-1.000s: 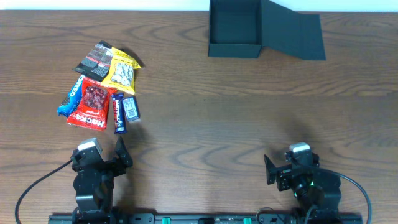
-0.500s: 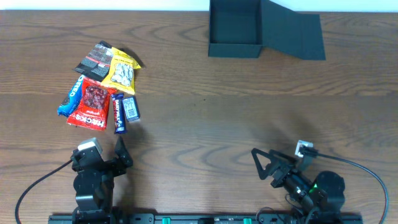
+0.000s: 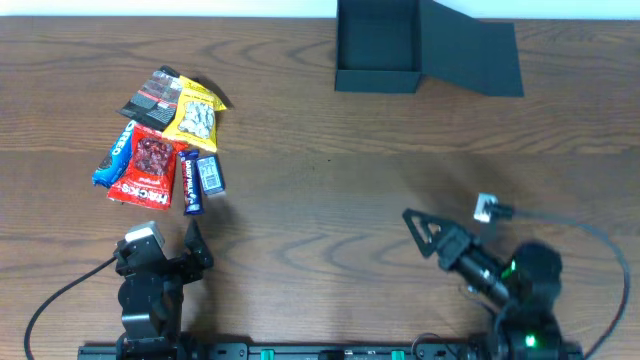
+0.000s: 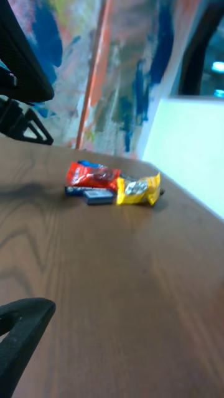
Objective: Pack container
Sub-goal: 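Reach the right gripper to the dark green box lid and grasp it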
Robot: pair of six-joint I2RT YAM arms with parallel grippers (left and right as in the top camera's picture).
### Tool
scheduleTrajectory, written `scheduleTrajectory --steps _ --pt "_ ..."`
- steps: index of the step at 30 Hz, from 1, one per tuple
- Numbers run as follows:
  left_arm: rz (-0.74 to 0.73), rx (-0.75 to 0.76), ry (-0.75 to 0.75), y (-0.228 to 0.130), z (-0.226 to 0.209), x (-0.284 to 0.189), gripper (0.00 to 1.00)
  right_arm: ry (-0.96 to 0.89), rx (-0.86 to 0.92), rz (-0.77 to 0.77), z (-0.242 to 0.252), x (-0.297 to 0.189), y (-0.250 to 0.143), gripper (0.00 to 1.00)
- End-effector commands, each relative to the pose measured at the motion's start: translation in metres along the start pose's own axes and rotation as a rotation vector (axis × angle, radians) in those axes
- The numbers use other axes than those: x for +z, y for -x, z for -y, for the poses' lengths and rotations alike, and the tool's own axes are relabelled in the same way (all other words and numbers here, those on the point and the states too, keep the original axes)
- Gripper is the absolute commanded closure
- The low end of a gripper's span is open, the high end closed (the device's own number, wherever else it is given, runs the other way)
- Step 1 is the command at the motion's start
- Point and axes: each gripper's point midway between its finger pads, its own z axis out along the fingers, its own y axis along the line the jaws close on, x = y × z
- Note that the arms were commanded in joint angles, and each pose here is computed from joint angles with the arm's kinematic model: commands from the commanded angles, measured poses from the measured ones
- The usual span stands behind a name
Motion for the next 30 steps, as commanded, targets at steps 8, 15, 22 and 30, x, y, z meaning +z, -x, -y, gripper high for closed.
scheduleTrajectory --steps 8,15,22,30 --pt "-0.011 0.005 0.007 -0.006 -0.002 0.003 0.05 -0.296 0.039 -0.024 -0.017 0.068 0.097 0.05" --pt "-0.011 0.005 0.007 -0.006 -0.002 0.003 0.05 -0.59 0.228 0.078 0.002 0.15 0.14 0.07" --pt "-0.011 0.005 0.007 -0.006 -0.002 0.003 0.05 -0.68 0.411 0.092 0.026 0.245 0.175 0.1" --pt "-0.011 0.005 0.007 -0.006 -0.002 0.003 0.05 -0.78 0.558 0.125 0.079 0.283 0.201 0.11"
